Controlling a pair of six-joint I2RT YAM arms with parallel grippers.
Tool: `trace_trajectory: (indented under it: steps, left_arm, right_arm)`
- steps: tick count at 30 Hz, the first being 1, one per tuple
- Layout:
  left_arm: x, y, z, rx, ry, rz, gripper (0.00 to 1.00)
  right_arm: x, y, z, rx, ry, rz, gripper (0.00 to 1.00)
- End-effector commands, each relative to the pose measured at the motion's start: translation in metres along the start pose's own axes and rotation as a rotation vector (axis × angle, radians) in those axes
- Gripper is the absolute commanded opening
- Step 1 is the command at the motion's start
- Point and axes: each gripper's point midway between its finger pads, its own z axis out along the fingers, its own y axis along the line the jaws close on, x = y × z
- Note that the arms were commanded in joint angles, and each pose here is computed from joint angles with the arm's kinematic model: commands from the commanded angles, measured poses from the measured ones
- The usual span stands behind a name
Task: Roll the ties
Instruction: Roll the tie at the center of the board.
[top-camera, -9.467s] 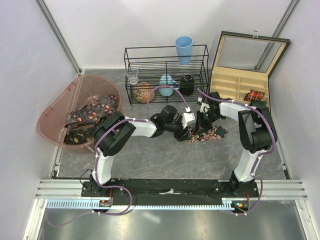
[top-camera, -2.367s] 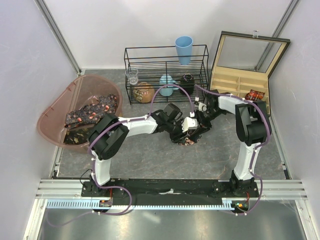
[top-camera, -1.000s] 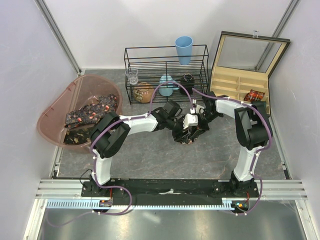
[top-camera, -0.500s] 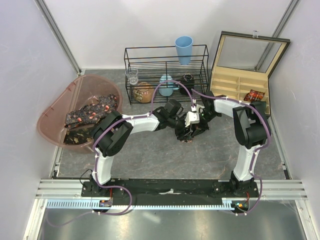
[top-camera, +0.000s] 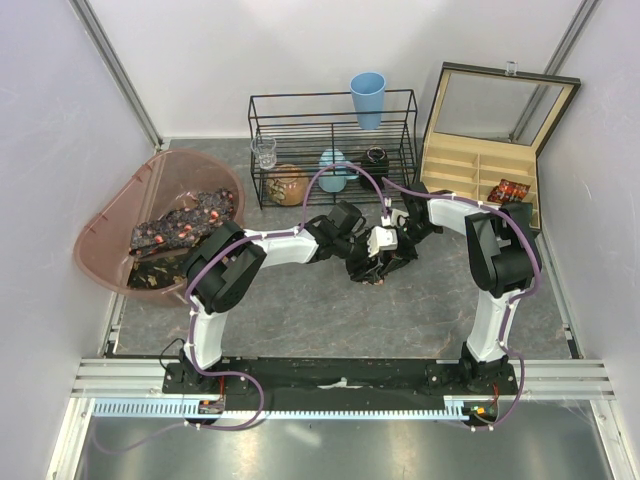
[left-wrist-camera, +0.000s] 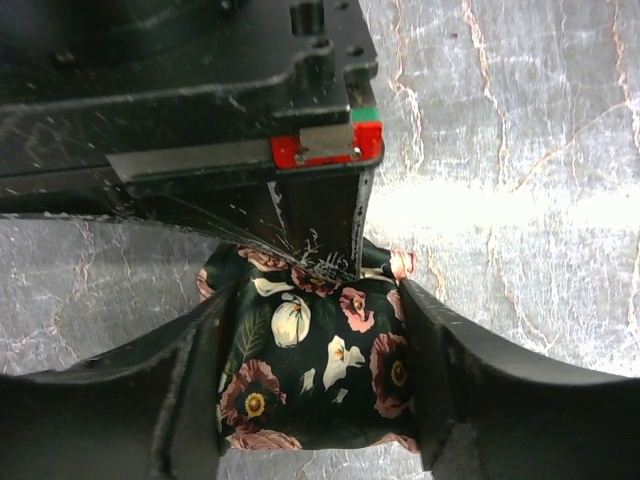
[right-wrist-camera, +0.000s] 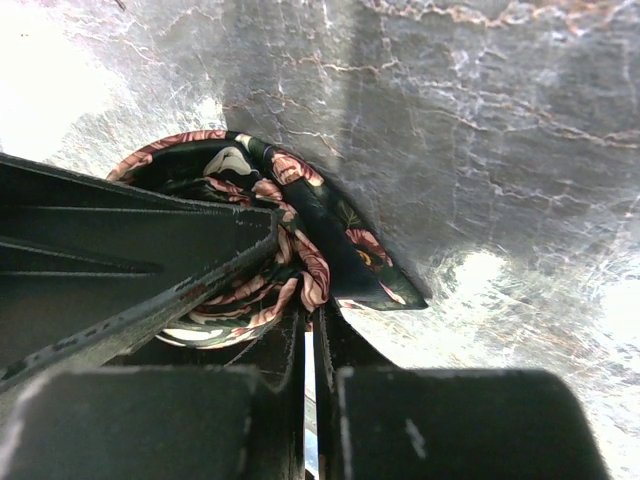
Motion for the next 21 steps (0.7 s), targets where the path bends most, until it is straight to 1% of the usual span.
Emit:
trace_trajectory:
  steps: [1,3,6,7,9,10,12,13,16,19,21]
  left_arm:
    - [0.044,0.010,-0.007,-0.048,0.163,0.005,0.63]
    - [0.052,0.008,-0.008,-0.044,0.189,0.009,0.60]
    - [0.063,0.003,-0.010,-0.028,0.223,0.001,0.48]
    - [0.066,0.000,-0.010,-0.023,0.229,-0.006,0.37]
    - [0.071,-0.003,-0.010,-0.011,0.240,-0.019,0.28]
    - [0.075,-0.005,-0.010,-0.004,0.252,-0.033,0.20]
    - [0.077,-0.007,-0.009,0.004,0.258,-0.046,0.15]
    - [0.080,-0.009,-0.009,0.010,0.263,-0.051,0.10]
    - [0.084,-0.011,-0.008,0.022,0.266,-0.074,0.05]
    - [0.085,-0.012,-0.009,0.034,0.258,-0.087,0.02]
    - [0.083,-0.012,-0.008,0.040,0.253,-0.090,0.02]
  right_arm:
    - [-0.009,-0.053,0.013,0.233,-0.033,-0.056,0.00]
    - [-0.009,-0.051,0.011,0.226,-0.038,-0.055,0.00]
    - [-0.010,-0.046,0.009,0.208,-0.044,-0.055,0.00]
    - [-0.009,-0.044,0.009,0.191,-0.045,-0.058,0.00]
    - [-0.012,-0.033,0.005,0.144,-0.061,-0.071,0.00]
    - [-0.013,-0.028,0.003,0.121,-0.068,-0.077,0.01]
    - [-0.016,-0.016,-0.009,0.051,-0.096,-0.072,0.07]
    - [-0.019,-0.013,-0.015,0.024,-0.110,-0.072,0.16]
    - [-0.028,-0.008,-0.037,-0.051,-0.168,-0.047,0.29]
    - [-0.035,-0.007,-0.052,-0.101,-0.208,-0.025,0.33]
    - [-0.037,-0.008,-0.054,-0.102,-0.220,-0.015,0.33]
